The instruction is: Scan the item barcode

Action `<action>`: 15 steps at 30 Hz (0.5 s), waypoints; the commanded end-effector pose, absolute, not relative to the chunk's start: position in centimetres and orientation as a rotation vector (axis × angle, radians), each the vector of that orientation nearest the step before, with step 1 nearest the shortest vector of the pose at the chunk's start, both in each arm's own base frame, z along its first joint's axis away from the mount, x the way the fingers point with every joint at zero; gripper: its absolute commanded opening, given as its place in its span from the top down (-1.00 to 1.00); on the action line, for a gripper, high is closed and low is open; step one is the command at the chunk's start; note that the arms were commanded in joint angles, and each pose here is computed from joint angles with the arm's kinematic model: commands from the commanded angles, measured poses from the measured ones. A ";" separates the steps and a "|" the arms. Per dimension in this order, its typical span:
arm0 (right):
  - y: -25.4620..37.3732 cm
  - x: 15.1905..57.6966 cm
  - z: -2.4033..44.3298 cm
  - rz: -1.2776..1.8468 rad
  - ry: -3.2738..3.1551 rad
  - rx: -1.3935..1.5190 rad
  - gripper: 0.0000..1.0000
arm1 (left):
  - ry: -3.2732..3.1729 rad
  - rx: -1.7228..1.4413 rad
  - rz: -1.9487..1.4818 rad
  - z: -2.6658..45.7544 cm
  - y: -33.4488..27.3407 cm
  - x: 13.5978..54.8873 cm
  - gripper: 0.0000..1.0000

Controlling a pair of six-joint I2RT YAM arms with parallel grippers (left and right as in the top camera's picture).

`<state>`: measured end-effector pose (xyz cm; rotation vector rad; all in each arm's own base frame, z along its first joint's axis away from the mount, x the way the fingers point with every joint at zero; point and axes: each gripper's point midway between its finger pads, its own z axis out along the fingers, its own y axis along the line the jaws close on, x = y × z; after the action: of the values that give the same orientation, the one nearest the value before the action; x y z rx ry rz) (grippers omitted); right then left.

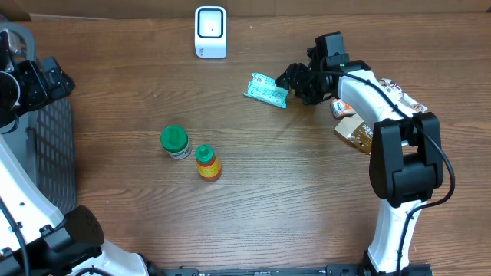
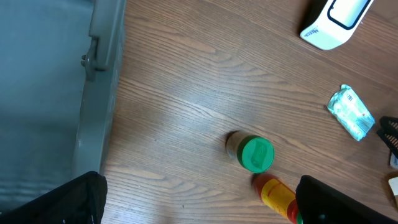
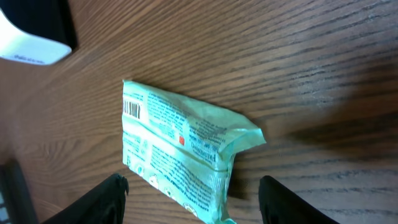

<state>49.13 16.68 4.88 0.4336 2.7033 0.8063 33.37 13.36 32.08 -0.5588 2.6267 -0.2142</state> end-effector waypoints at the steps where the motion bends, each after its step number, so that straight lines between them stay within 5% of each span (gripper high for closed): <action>1: 17.0 49.0 2.9 0.828 2.731 0.478 -0.25 | 2.640 -0.535 -0.216 31.8 13.3 33.5 -0.99; 15: 18.8 48.3 -1.1 0.955 2.786 0.459 -0.03 | 2.640 -0.535 -0.216 31.8 13.3 33.5 -0.99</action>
<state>49.45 18.32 1.62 0.4407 2.7214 0.9509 33.37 13.36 32.09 -0.5586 2.6264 -0.2140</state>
